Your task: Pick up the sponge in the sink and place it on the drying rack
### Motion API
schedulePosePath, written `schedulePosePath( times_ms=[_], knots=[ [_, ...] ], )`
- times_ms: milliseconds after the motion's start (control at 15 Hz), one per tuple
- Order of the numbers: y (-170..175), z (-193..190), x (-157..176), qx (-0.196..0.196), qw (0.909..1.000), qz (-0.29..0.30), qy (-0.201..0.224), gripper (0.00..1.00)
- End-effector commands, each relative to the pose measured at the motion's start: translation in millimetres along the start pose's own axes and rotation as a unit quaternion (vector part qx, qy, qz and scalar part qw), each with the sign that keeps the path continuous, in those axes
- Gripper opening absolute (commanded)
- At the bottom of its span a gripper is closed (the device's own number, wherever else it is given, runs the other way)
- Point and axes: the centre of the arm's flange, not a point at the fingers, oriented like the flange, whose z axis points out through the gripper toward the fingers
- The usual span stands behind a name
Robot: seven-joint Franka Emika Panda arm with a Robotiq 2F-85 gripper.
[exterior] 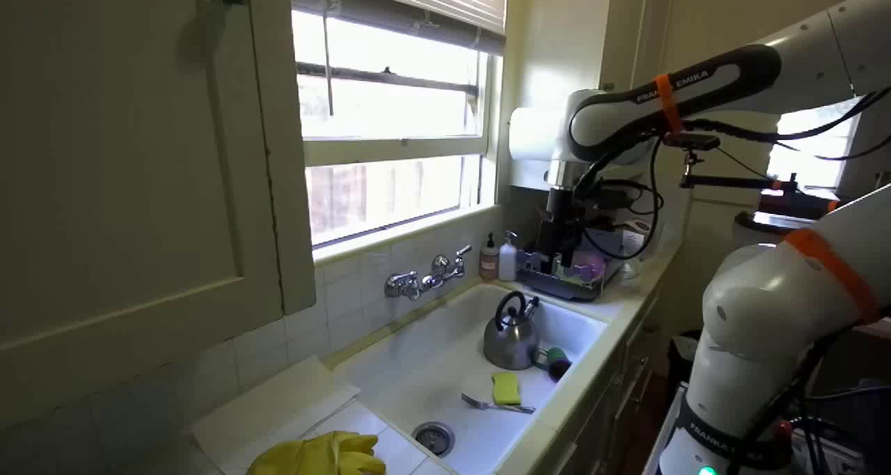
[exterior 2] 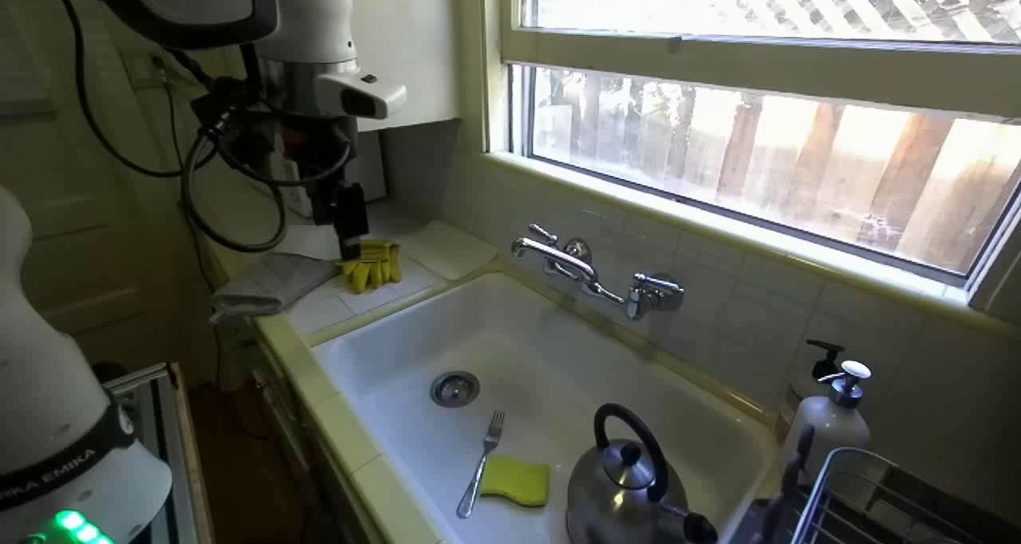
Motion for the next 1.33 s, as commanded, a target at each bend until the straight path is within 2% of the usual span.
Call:
schedulePosePath(
  times_ms=[0, 400, 600, 933, 1267],
  knots=[
    [0, 0, 0, 0.000, 1.0000, 0.000, 0.000, 1.00],
    [-1, 4, 1, 0.001, 1.0000, 0.002, -0.002, 1.00],
    [13, 38, 27, -0.024, 0.9972, 0.069, -0.018, 1.00],
    [43, 85, 66, -0.049, 0.9949, 0.082, 0.031, 1.00],
    [62, 147, 95, -0.065, 0.9914, 0.092, 0.068, 1.00]
  ],
)
